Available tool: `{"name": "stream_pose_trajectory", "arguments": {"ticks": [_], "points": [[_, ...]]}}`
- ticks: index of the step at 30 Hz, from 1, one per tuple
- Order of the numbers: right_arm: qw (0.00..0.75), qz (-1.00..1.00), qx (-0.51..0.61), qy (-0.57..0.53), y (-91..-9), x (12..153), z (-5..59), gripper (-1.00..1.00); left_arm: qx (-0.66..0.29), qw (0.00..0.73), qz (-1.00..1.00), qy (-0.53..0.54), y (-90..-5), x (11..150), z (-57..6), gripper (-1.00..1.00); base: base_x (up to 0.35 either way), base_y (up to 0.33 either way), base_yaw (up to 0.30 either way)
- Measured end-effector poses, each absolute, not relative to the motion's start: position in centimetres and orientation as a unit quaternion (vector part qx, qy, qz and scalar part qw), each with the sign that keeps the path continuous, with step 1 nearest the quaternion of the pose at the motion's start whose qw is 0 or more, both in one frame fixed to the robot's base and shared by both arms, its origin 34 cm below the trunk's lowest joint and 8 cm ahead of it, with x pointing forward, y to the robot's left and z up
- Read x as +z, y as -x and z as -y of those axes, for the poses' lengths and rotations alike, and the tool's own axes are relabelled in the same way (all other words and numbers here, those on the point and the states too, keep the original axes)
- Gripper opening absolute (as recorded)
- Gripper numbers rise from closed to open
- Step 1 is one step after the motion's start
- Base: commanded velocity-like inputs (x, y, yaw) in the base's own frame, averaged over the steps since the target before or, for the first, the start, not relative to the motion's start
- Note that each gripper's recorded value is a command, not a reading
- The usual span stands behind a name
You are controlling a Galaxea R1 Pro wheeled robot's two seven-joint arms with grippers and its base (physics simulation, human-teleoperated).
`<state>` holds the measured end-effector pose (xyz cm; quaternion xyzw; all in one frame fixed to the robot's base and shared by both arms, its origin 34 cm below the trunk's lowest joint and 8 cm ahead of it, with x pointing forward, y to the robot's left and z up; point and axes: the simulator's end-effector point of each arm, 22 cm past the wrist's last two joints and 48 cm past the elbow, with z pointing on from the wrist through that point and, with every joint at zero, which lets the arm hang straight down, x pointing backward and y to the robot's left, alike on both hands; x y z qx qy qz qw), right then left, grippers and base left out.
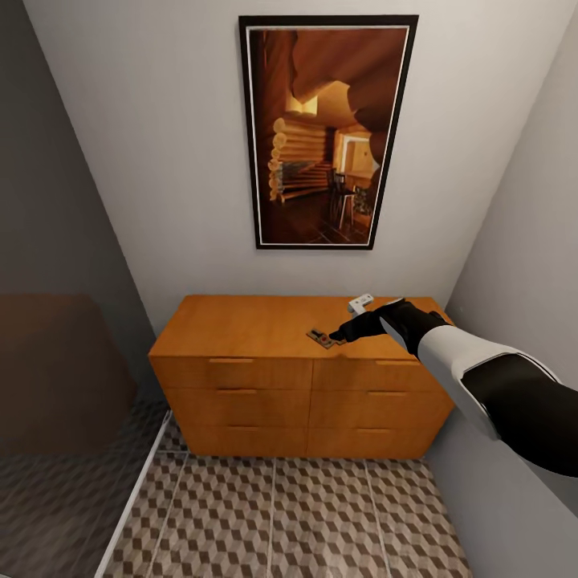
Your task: Take the four mousetraps from the cabinet in the bathroom and place them on the bathroom floor. Make sure all four end up on the same floor surface, and ensure that at least two of them are either under or directly next to the same bathroom sink.
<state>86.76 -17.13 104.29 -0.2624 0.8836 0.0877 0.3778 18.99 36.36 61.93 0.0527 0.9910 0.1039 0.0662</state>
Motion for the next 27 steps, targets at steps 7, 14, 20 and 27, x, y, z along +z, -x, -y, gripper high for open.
{"name": "stream_pose_trajectory", "arguments": {"ticks": [7, 14, 20, 27], "points": [[0.378, -0.883, 0.087, 0.263, -86.78, 104.32, 17.05, 1.00, 0.104, 0.066, -0.991, -0.053, -18.98, 61.93, -36.35, 1.00, 0.000, 0.000, 0.000], [0.378, -0.884, 0.086, 0.262, -86.82, 104.33, 17.11, 1.00, 0.104, 0.066, -0.991, -0.053, -18.98, 61.93, -36.35, 1.00, 0.000, 0.000, 0.000], [0.379, -0.884, 0.085, 0.261, -86.86, 104.39, 17.13, 1.00, 0.104, 0.066, -0.991, -0.053, -18.98, 61.93, -36.36, 1.00, 0.000, 0.000, 0.000], [0.380, -0.884, 0.083, 0.259, -86.99, 104.53, 17.48, 1.00, 0.104, 0.066, -0.991, -0.053, -18.98, 61.93, -36.35, 1.00, 0.000, 0.000, 0.000]]}}
